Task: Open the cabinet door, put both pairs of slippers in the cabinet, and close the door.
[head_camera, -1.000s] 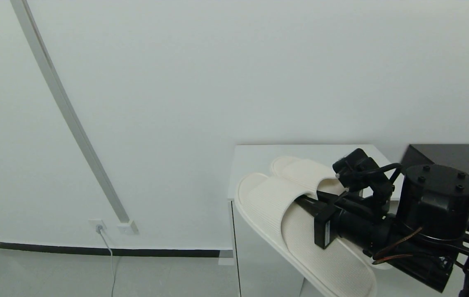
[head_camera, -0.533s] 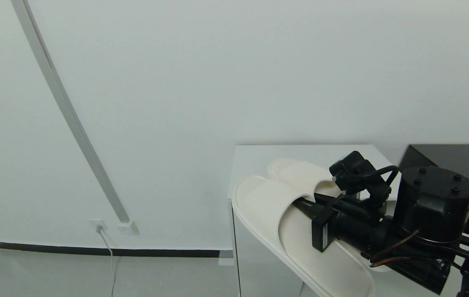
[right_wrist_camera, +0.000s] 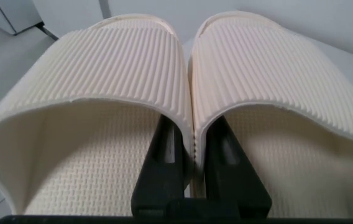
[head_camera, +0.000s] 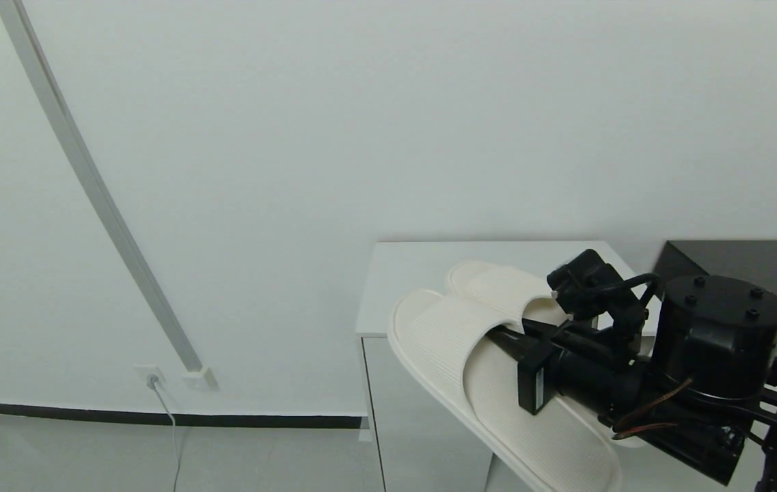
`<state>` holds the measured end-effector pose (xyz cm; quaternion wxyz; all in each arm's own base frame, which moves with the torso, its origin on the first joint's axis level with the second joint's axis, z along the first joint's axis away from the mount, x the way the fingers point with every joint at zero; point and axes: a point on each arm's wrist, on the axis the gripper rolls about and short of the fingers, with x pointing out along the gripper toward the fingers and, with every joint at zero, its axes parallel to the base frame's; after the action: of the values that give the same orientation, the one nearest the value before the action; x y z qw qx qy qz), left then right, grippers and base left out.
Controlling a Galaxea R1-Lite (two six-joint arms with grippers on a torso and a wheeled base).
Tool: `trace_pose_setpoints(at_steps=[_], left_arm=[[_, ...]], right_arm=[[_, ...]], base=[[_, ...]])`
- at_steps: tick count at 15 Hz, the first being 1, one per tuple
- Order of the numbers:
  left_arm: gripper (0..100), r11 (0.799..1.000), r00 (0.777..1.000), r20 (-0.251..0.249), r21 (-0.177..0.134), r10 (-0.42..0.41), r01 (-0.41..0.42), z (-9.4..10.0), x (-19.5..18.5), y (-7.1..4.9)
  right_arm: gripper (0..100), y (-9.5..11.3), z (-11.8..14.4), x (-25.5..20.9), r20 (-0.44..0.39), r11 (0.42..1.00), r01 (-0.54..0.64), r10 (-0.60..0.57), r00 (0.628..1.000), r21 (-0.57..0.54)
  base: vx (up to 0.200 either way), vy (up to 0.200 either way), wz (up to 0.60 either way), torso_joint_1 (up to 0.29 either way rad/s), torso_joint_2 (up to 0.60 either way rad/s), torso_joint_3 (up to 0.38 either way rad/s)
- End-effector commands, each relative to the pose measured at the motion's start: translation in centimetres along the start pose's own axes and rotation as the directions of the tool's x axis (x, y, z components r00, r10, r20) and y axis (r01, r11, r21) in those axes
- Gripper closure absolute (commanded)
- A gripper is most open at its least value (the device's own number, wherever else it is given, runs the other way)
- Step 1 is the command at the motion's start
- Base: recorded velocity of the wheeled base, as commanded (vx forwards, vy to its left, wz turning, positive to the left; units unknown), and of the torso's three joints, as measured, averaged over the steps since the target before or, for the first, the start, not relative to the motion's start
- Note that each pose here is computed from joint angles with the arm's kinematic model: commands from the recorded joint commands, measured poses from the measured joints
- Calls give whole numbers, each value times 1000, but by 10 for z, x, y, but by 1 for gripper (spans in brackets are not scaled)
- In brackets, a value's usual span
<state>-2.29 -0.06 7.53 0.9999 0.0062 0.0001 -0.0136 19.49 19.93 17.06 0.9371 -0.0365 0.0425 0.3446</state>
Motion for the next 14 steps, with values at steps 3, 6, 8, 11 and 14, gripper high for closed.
trace_pose_setpoints(at_steps=[3, 6, 8, 11, 14], left_arm=[[100, 1000, 1000, -1, 0, 0, 0, 0, 0, 0], [100, 1000, 1000, -1, 0, 1, -1, 0, 0, 0], [100, 1000, 1000, -1, 0, 0, 0, 0, 0, 0], [100, 1000, 1000, -1, 0, 1, -1, 0, 0, 0], [100, 1000, 1000, -1, 0, 0, 0, 0, 0, 0]], right_arm=[[100, 0, -2, 1, -6, 1000, -1, 1, 1000, -1], [100, 0, -2, 1, -6, 1000, -3, 3, 1000, 0], [100, 0, -2, 1, -6, 1000, -1, 1, 1000, 2], [100, 0, -2, 1, -6, 1000, -3, 3, 1000, 2], [100, 0, -3, 1, -13, 1000, 0, 0, 1000, 3]], base=[[0, -200, 0, -1, -4, 4], [0, -200, 0, 2, 1, 2], [0, -200, 0, -2, 2, 2], [0, -200, 0, 4, 2, 4], [0, -200, 0, 2, 4, -2]])
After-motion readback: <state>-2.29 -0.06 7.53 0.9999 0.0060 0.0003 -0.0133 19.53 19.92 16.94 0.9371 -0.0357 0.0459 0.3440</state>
